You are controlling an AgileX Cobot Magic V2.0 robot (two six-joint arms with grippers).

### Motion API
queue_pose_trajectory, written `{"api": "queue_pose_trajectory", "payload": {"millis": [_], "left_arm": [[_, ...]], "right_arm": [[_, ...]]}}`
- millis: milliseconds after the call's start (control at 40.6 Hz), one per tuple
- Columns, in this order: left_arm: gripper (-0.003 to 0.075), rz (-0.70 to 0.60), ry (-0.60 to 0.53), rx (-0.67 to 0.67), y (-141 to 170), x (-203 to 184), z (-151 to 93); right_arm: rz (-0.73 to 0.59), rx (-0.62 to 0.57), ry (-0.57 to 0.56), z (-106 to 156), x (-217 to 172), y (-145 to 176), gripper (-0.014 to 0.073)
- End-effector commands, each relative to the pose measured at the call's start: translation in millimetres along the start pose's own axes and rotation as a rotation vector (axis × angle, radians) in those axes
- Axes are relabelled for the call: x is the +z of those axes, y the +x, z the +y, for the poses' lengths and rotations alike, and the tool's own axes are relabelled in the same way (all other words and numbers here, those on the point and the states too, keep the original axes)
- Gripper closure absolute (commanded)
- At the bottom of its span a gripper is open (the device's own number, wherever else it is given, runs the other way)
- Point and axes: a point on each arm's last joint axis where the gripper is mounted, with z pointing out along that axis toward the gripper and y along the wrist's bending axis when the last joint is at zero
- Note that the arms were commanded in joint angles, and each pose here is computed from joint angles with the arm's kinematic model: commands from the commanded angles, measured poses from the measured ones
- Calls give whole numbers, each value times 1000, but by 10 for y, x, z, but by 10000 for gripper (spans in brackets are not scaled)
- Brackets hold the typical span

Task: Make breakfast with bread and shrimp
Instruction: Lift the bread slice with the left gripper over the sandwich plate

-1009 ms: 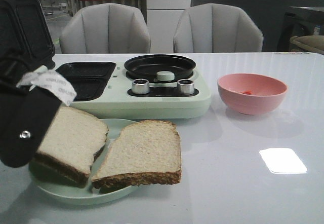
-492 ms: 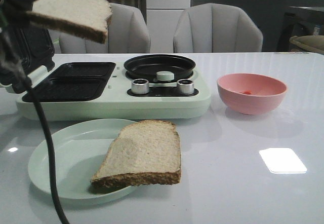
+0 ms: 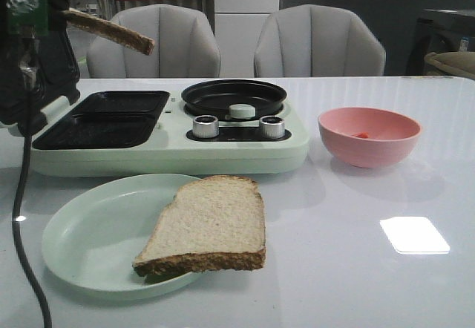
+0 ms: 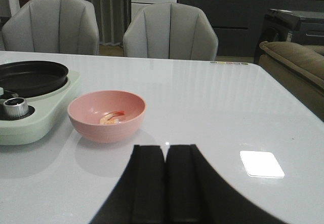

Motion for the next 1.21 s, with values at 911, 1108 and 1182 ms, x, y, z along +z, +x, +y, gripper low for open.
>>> {"api": "queue_pose_trajectory", "payload": {"millis": [911,1108,1182], "left_arm": [[673,14,84,-73,370,1262,-63],[466,-53,99,-103,385,1160,-71],[347,-84,108,-105,371,1114,-88]], "right_arm": [[-101,-5,0,2,-13,-97,618],[-101,-5,0,2,-13,-97,618],[-101,-5,0,2,-13,-97,618]]}}
